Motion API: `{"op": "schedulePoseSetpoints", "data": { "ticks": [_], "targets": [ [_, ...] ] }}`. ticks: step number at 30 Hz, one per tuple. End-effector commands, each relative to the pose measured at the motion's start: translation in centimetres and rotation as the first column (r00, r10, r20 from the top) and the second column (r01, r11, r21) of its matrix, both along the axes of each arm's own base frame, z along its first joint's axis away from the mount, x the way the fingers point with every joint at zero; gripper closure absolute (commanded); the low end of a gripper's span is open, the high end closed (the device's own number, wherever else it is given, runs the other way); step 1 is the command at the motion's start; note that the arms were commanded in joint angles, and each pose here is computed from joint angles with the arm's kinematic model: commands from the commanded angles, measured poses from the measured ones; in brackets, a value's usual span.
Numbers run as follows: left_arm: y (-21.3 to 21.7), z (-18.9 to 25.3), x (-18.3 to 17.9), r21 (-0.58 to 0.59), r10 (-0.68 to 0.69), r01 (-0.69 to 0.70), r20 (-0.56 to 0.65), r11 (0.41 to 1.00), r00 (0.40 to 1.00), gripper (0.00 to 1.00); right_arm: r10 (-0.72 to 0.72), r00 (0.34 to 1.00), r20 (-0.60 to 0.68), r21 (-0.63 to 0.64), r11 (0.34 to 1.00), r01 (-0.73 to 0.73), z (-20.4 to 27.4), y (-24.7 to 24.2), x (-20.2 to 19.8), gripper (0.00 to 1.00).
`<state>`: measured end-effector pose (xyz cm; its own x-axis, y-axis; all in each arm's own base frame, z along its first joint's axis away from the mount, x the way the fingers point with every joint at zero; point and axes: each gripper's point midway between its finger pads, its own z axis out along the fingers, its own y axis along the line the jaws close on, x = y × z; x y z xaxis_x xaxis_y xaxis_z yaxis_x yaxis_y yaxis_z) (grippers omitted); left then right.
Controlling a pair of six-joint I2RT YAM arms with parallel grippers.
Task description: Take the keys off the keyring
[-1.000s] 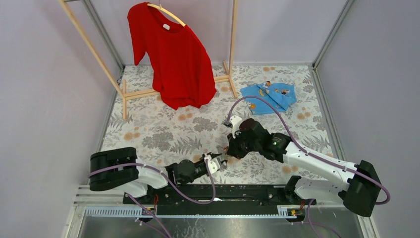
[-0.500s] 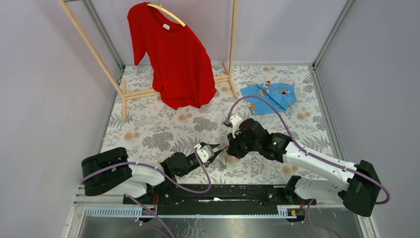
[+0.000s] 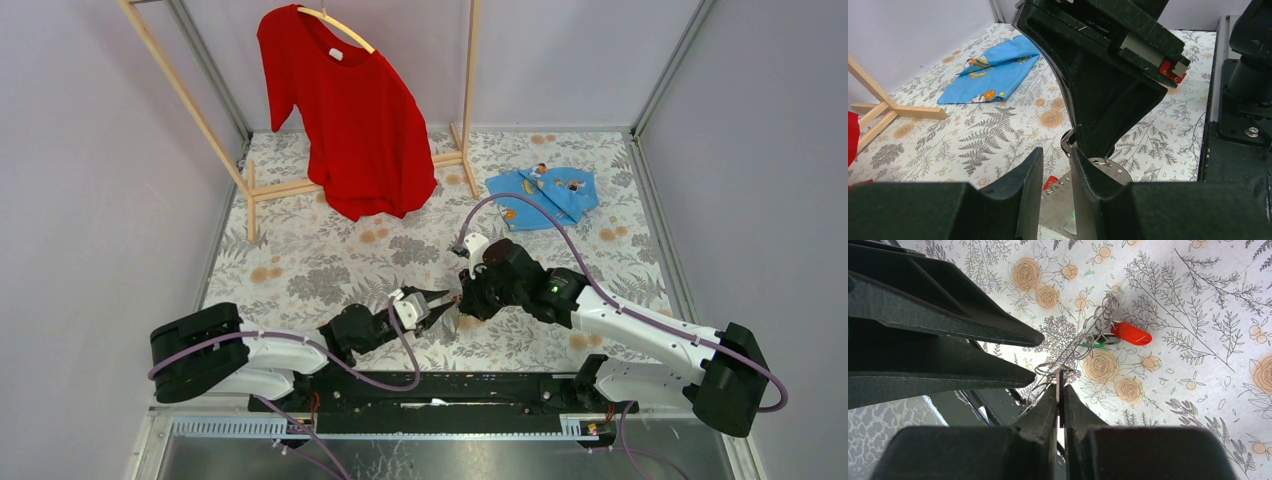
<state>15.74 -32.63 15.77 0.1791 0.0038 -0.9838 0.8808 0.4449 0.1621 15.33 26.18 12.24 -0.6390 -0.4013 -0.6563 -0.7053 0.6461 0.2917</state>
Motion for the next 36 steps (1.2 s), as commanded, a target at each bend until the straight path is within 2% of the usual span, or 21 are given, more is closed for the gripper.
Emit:
{"op": "schedulePoseSetpoints", "data": {
  "ticks": [1,7,20,26,36],
  "targets": [
    [0.2,0.3,-0.3,0.002,-0.014,0.014,-0.006,1.000,1.000,0.70,0.014,0.998,-0.067,-0.092,0.996,-0.020,-2.1,-1.4,-1.5,1.00],
    [-0.5,-0.5,-0.4,0.042,-0.037,0.038,-0.014,0.998,0.999,0.71,0.015,0.998,-0.066,-0.094,0.995,-0.021,-2.1,-1.4,-1.4,1.00],
    [-1.1,-0.2,-0.2,0.040,-0.040,0.041,-0.010,0.998,0.999,0.72,0.013,0.998,-0.066,-0.093,0.995,-0.019,-2.0,-1.5,-1.6,1.00],
    [-1.3,-0.1,-1.2,0.037,-0.088,0.088,-0.024,0.995,0.996,0.71,0.014,0.998,-0.068,-0.096,0.995,-0.020,-2.1,-1.5,-1.6,1.00],
    [-1.2,-0.3,-0.9,0.042,-0.067,0.068,-0.036,0.997,0.997,0.69,0.015,0.998,-0.065,-0.095,0.995,-0.021,-2.1,-1.5,-1.7,1.00]
  ]
}}
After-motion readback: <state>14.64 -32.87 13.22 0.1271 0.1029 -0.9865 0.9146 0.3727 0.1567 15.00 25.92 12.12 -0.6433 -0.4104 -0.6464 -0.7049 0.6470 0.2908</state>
